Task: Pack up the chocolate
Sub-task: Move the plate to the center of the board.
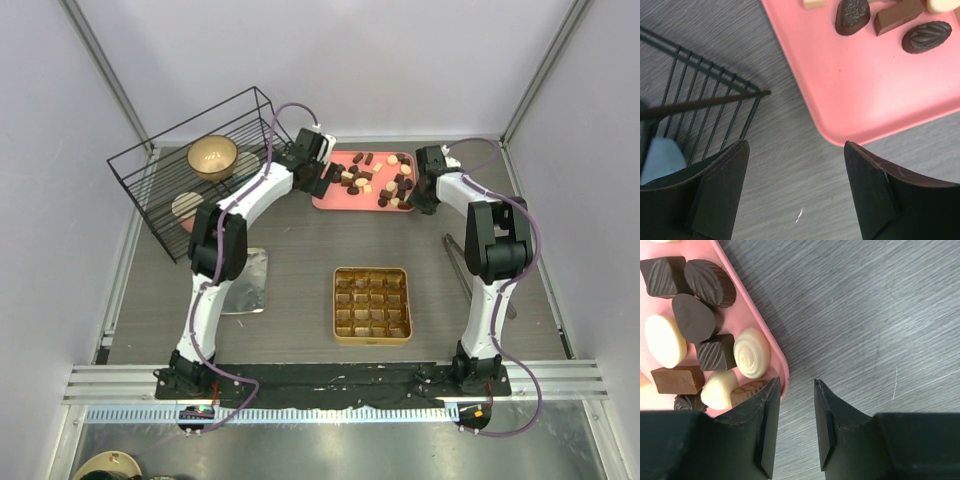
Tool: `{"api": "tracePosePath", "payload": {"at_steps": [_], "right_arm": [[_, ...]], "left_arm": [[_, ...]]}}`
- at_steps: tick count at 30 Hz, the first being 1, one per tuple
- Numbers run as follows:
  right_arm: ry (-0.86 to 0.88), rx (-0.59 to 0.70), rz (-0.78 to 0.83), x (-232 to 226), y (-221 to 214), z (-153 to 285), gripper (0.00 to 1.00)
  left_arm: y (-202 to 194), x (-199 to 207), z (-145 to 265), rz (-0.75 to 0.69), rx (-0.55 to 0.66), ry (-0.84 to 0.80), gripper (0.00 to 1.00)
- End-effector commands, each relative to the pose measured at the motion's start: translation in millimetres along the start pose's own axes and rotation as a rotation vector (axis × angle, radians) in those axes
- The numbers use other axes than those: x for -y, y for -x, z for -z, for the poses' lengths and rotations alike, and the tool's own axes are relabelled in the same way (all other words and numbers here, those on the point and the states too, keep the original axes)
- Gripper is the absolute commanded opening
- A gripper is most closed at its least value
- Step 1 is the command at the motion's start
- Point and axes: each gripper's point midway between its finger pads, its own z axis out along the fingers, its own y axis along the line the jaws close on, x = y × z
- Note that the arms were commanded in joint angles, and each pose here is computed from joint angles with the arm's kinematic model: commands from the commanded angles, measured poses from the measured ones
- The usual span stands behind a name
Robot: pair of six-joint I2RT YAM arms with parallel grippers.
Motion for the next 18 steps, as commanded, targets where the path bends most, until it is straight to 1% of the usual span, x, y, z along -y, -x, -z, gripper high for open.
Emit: {"api": "tracePosePath", "payload": {"at_steps": [1,9,18], "right_arm": [[0.049,0.056,-0.010,-11,21,9,0.37],[0.039,0.054,-0.019,-3,15,6,0.34],[0.023,0.037,-0.031,6,7,5,0.31]], "left_arm": [[23,1,-14,0.014,0.072,0.057,0.81],[2,2,-36,-0.047,0.018,0.137,0.81],[-11,0,-45,-0.108,-0.012,0.175,0.81]]}}
